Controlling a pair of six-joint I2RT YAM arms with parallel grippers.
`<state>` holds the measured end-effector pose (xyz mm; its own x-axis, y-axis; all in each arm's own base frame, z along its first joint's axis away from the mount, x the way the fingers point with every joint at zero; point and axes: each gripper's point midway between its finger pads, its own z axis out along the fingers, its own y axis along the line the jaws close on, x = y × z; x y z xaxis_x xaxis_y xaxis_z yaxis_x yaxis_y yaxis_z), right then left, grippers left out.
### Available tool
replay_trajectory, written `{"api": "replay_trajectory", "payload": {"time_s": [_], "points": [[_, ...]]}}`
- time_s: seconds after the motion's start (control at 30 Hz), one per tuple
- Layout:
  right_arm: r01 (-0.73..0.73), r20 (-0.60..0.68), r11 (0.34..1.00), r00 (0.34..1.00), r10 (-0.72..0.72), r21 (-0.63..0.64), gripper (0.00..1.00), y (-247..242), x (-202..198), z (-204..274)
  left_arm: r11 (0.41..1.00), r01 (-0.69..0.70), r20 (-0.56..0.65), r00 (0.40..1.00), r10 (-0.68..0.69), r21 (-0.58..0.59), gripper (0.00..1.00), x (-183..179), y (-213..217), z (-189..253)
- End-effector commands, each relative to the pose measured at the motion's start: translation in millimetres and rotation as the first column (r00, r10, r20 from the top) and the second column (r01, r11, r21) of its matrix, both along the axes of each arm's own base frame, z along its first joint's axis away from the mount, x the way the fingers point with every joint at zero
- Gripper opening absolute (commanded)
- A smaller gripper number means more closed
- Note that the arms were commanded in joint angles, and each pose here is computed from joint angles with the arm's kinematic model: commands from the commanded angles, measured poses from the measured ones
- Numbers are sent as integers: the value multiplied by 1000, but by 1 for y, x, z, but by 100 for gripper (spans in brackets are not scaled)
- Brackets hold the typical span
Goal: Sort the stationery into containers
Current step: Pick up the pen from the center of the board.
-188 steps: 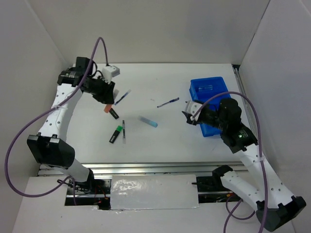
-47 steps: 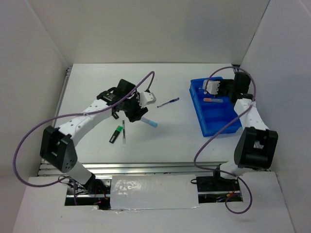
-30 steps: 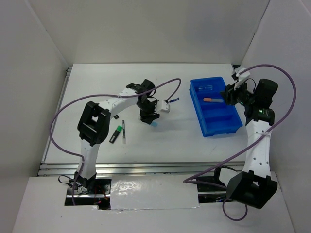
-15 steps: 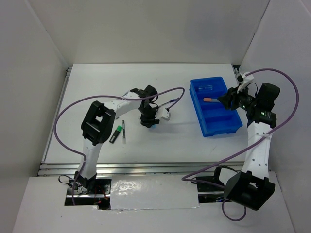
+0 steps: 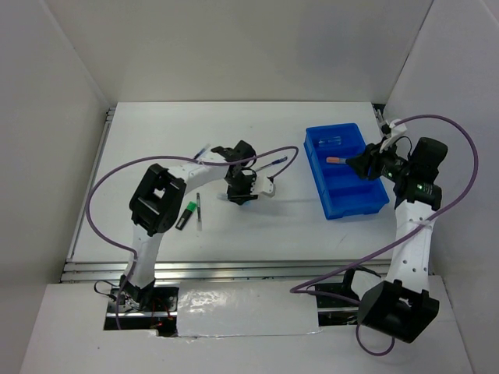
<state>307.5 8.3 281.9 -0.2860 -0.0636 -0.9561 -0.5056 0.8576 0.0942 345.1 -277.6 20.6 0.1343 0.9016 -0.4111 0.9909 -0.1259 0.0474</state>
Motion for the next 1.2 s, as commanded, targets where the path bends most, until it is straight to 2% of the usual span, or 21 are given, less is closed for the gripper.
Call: {"api": "replay_trajectory", "payload": {"time_s": [0.0, 0.03, 0.07, 0.1, 0.13, 0.17, 0.2, 0.23, 0.27, 0.33, 0.37, 0.4, 0.53, 0.63, 0.77, 0.87, 1.17], "points": [[-20, 67, 1000, 998, 19, 17, 46, 8, -6, 18, 984, -147, -73, 987, 140, -104, 14, 2, -13, 21], [-31, 68, 999, 997, 30, 25, 46, 12, -7, 19, 968, -192, -91, 980, 179, -164, 14, 8, -21, 40], [-34, 61, 998, 998, 31, 48, 45, 16, -8, 21, 922, -311, -144, 948, 284, -228, 7, 13, -21, 69], [-39, 66, 998, 997, 35, 58, 45, 18, -8, 23, 871, -354, -176, 934, 310, -342, 4, 21, -34, 98], [-61, 59, 995, 997, 56, 79, 45, 26, -10, 23, 821, -413, -224, 910, 350, -394, 2, 23, -36, 113], [-64, 50, 991, 997, 59, 117, 43, 32, -12, 26, 690, -558, -331, 830, 449, -461, 0, 25, -31, 159], [-71, 44, 987, 997, 66, 145, 41, 38, -14, 28, 600, -576, -358, 817, 453, -556, 0, 32, -37, 180], [-104, 41, 979, 994, 98, 177, 38, 52, -18, 30, 517, -622, -407, 780, 476, -588, 0, 33, -37, 200], [-122, 55, 975, 992, 113, 188, 38, 62, -23, 30, 409, -668, -478, 737, 478, -621, 0, 21, -38, 242], [-138, 79, 956, 989, 122, 258, 37, 83, -27, 45, 338, -652, -480, 742, 467, -678, 0, 13, -41, 271], [-176, 135, 951, 980, 145, 256, 37, 102, -33, 55, 326, -622, -463, 765, 448, -712, 0, -2, -48, 295], [-183, 136, 940, 979, 149, 287, 37, 112, -35, 59, 313, -612, -456, 770, 447, -726, 0, -8, -50, 308], [-253, 165, 909, 964, 208, 331, 39, 159, -42, 82, 187, -691, -569, 695, 440, -699, 0, -19, -45, 343], [-285, 169, 891, 956, 239, 354, 43, 193, -37, 100, 105, -710, -616, 667, 419, -696, 0, -18, -40, 366], [-277, 163, 888, 959, 232, 367, 44, 226, -30, 116, 66, -719, -643, 655, 397, -692, 0, -20, -39, 382], [-324, 159, 870, 946, 284, 371, 44, 248, -34, 117, 50, -725, -654, 646, 394, -687, 0, -19, -38, 387], [-305, 141, 883, 952, 272, 355, 42, 272, -15, 118, 52, -743, -683, 638, 356, -668, 0, -19, -46, 388]]}}
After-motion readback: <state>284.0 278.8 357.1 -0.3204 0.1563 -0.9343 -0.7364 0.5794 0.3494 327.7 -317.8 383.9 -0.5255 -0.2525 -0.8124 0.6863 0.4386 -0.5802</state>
